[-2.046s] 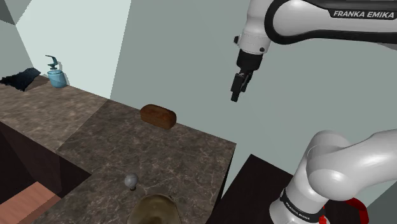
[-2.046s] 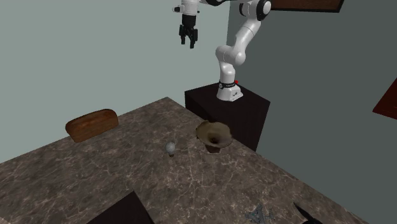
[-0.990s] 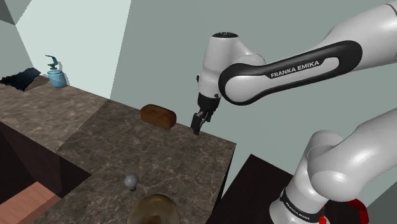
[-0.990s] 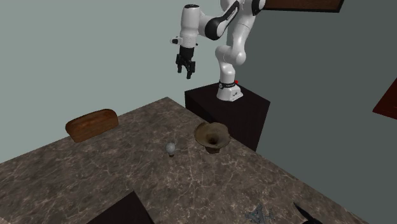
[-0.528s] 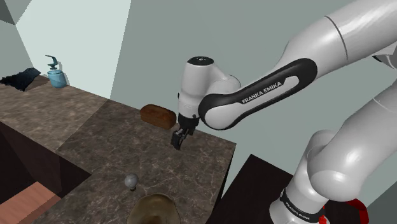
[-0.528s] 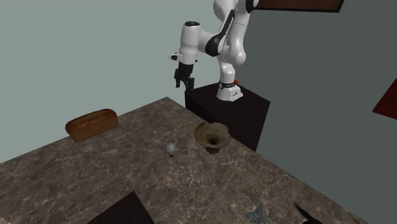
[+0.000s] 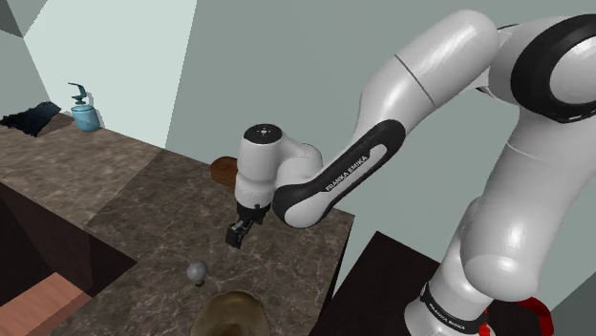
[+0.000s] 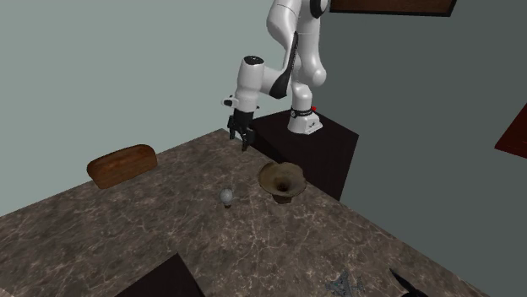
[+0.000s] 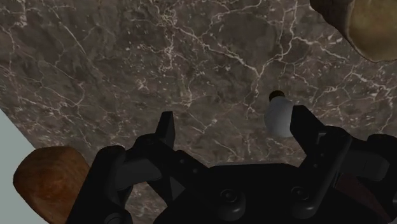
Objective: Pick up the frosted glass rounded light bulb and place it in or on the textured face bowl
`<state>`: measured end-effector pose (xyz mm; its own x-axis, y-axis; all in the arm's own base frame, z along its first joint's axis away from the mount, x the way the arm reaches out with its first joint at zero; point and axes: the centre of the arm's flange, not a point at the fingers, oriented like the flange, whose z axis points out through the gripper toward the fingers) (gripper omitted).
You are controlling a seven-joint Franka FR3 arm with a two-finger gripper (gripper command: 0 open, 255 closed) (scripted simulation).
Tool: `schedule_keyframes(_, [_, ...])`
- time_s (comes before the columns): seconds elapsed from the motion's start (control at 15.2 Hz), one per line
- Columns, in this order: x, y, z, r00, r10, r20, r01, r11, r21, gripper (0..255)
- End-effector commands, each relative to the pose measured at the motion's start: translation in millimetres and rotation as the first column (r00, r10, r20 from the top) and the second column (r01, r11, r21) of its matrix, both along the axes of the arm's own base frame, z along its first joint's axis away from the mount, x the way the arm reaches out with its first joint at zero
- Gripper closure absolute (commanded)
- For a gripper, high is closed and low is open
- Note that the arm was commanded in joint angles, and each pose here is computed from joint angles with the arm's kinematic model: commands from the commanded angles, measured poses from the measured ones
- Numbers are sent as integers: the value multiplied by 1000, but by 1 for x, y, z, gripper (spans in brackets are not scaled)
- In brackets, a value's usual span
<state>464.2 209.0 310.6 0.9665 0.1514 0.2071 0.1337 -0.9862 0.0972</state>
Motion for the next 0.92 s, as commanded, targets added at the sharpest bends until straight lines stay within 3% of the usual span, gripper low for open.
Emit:
schedule_keyframes(0.0, [9,17,-15,1000,3,11,-3,1000,-1,0])
schedule_keyframes(0.86, [80,104,-124,998,19,66,-19,1000,-5,0])
